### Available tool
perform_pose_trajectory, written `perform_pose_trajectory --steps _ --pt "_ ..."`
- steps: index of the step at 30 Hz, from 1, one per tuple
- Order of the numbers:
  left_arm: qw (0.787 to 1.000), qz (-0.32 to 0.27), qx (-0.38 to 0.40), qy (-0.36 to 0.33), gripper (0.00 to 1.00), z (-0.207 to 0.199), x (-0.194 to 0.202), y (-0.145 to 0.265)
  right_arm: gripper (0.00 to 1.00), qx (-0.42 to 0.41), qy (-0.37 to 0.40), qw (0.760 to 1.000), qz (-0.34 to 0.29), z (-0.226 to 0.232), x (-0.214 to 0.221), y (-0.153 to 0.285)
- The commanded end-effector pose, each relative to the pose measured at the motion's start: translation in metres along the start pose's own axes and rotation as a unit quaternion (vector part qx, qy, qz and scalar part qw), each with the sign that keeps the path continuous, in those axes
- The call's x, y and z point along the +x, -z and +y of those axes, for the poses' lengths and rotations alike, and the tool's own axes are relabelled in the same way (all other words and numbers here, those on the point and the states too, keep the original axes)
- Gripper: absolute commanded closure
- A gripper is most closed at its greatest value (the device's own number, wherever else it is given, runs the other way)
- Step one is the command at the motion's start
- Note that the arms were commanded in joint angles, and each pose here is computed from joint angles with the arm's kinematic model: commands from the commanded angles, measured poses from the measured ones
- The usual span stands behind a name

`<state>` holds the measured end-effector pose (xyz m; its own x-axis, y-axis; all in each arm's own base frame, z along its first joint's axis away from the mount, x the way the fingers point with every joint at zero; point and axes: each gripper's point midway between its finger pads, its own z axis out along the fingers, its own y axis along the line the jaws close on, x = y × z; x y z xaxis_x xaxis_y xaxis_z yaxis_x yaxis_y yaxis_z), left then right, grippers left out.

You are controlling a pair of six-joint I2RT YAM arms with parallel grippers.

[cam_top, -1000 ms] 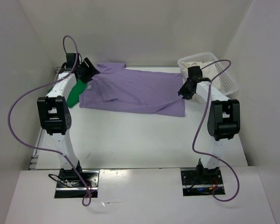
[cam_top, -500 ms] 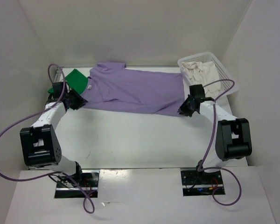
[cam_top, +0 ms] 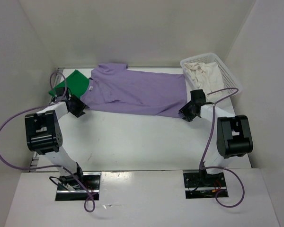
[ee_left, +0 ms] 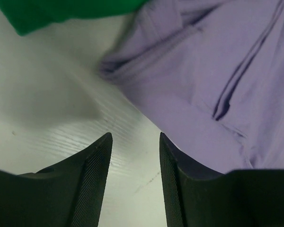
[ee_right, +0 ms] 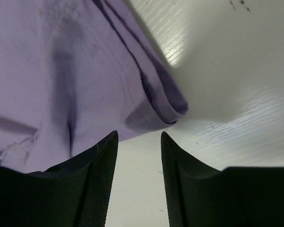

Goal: Fold and stack the t-shirts
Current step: Fold the flattened tshirt in 1/3 of the way

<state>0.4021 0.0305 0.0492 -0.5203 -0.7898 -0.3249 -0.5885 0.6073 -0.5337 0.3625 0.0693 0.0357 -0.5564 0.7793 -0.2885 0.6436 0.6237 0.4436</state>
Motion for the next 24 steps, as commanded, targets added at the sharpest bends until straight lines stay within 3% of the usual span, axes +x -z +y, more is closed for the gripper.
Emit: perform_pose_trajectory --steps 1,5,10,14,15,17,19,24 --pt "0.999 -0.030 0.002 0.012 0.48 -0.001 -0.024 -0.011 0.53 0.007 -0.032 0.999 -0.038 -0.004 -0.013 -0.005" --pt "0.999 -0.040 0.004 0.019 0.50 -0.002 -0.031 -0.020 0.54 0.020 -0.042 0.998 -0.035 -0.010 -0.011 -0.014" --pt "0.999 -0.033 0.008 0.037 0.52 -0.005 -0.037 -0.040 0.67 0.027 -0.058 0.997 -0.045 -0.008 -0.020 -0.019" --pt "0.998 -0.041 0.021 0.034 0.69 -0.014 -0.047 -0.044 0.89 0.031 -0.062 0.996 -0.048 -0.004 -0.025 -0.022" --pt "0.998 -0.043 0.022 0.033 0.81 -0.014 -0.048 -0.047 0.93 0.033 -0.062 0.996 -0.052 -0.005 -0.026 -0.023" --pt "0.998 -0.043 0.030 0.031 0.90 -0.019 -0.051 -0.046 1.00 0.032 -0.063 0.996 -0.053 -0.005 -0.025 -0.018" --pt "0.998 -0.039 0.035 0.031 1.00 -0.021 -0.050 -0.045 1.00 0.021 -0.059 0.996 -0.067 0.000 -0.032 -0.006" --pt "0.994 -0.075 0.075 -0.001 1.00 -0.053 -0.067 0.001 1.00 0.019 -0.041 0.996 -0.080 -0.001 -0.035 0.025"
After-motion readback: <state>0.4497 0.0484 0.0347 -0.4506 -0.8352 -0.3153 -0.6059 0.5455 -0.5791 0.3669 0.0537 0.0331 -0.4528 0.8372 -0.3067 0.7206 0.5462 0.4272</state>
